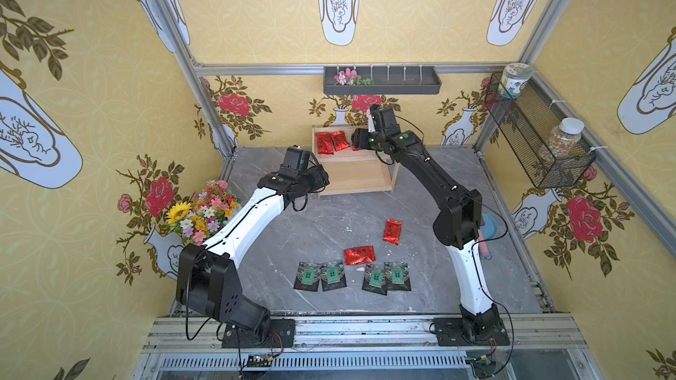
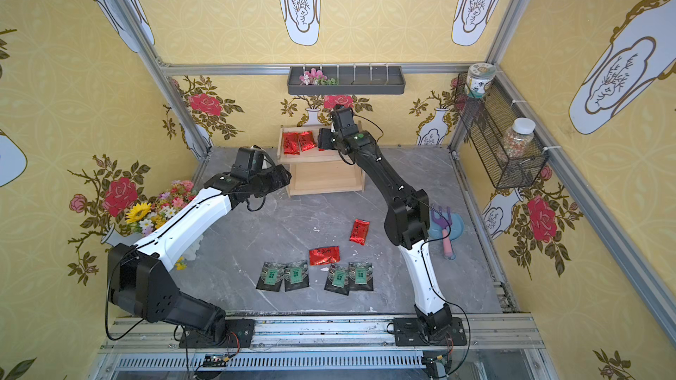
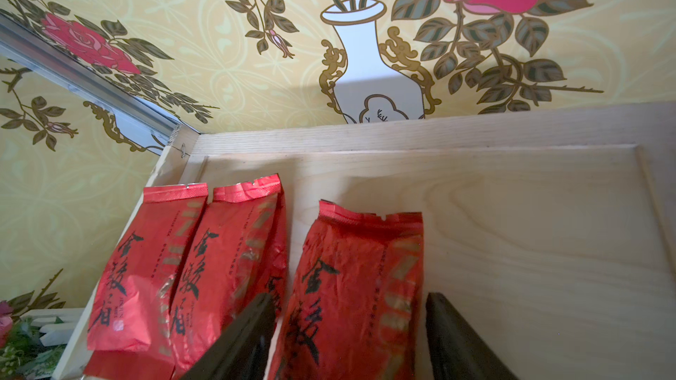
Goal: Place the tea bags on the shelf by color
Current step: Place the tea bag on the shelf.
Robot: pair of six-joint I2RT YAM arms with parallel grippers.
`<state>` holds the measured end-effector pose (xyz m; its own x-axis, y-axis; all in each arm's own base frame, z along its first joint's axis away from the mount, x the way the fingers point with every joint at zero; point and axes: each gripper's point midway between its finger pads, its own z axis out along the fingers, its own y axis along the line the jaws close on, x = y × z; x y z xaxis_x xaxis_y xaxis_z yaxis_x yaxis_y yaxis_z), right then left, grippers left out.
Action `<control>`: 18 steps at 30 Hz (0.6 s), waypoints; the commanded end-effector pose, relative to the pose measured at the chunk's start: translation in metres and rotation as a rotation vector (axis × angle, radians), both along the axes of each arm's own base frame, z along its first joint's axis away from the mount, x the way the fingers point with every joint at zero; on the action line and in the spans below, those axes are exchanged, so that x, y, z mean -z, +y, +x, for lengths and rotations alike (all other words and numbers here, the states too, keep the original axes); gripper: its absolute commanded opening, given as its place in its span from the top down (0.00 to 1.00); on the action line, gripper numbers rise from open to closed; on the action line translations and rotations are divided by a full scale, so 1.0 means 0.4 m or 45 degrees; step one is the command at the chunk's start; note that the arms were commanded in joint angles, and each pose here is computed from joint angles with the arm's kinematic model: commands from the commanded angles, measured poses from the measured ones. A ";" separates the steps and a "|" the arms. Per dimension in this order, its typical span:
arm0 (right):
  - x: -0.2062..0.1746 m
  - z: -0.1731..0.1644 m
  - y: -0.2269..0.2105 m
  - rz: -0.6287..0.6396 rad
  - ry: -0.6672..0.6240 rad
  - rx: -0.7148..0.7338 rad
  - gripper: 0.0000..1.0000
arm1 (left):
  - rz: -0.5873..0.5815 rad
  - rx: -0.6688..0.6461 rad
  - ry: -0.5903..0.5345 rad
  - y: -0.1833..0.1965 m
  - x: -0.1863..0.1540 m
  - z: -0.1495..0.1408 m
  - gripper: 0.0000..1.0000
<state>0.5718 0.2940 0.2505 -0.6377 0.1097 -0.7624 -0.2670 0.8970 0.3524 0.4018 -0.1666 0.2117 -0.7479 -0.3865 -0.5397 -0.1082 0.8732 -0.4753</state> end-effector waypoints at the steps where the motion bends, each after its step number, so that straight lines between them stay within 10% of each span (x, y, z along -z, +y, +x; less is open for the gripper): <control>1: -0.031 0.008 0.030 0.085 -0.046 -0.034 0.31 | -0.005 0.011 0.005 -0.003 0.004 -0.004 0.26; 18: -0.035 0.001 0.038 0.138 -0.025 -0.004 0.31 | 0.004 0.005 0.011 0.003 0.009 -0.010 0.26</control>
<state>0.5703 0.3071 0.2501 -0.6516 0.1537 -0.7429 -0.2761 0.8640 0.4210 0.3991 -0.1654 0.2098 -0.7500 -0.3857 -0.5373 -0.1108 0.8742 -0.4728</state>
